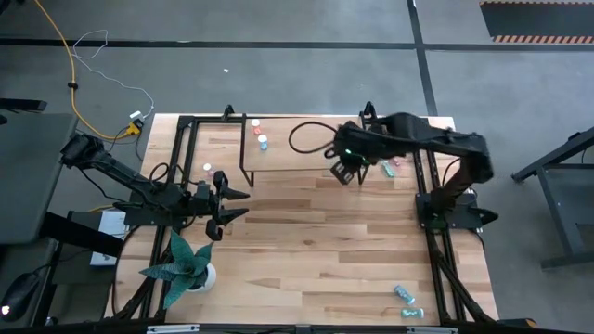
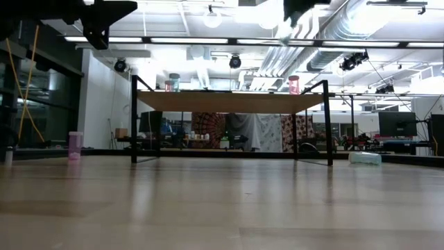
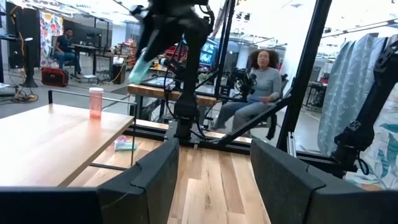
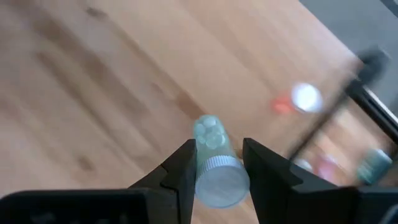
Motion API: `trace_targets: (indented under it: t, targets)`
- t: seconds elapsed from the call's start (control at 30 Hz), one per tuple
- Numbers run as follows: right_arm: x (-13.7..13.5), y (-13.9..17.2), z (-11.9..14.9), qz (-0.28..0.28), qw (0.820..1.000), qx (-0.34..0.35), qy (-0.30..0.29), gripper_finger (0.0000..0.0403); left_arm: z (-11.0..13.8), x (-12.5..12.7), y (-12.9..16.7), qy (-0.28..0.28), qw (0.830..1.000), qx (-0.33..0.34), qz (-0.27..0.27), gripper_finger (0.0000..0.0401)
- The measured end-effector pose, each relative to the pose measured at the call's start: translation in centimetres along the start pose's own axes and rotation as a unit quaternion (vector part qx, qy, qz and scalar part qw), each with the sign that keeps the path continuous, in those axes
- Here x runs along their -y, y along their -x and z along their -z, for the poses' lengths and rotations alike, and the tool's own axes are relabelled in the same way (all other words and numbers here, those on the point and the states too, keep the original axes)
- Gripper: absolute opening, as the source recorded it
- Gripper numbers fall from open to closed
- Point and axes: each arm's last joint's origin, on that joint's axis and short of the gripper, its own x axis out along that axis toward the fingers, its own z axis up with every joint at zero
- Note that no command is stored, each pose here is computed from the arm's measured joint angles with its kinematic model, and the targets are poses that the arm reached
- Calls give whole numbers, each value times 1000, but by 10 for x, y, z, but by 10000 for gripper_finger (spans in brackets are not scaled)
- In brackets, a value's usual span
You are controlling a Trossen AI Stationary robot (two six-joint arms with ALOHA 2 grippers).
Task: Pick and place medicine bottles onto shelf by color
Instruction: Put the green pill bottle on the shelf
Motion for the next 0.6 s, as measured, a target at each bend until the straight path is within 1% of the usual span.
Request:
trace_targets:
  t: [0.07,0.17,0.2,0.27,0.33,0.47,0.6]
  targets:
    - [1,-13,-10,15,1000,-16,-9,110,0,0,0,1,1000,0,0,190]
    - [1,-28,-22,-2,1000,-28,-10,110,0,0,0,1,1000,0,0,190]
    - [2,-34,-25,0,999,-34,-13,110,0,0,0,1,1000,-1,0,190]
    - [5,-46,-28,21,998,-64,-16,110,0,0,0,1,1000,-2,0,190]
    - [7,-58,-33,35,996,-79,-28,110,1,0,0,0,1000,-4,0,190]
    - [13,-66,-39,31,994,-92,-46,110,2,0,0,-3,1000,-9,-1,190]
    - [18,-76,-38,45,991,-109,-67,110,2,0,0,3,1000,-10,-1,190]
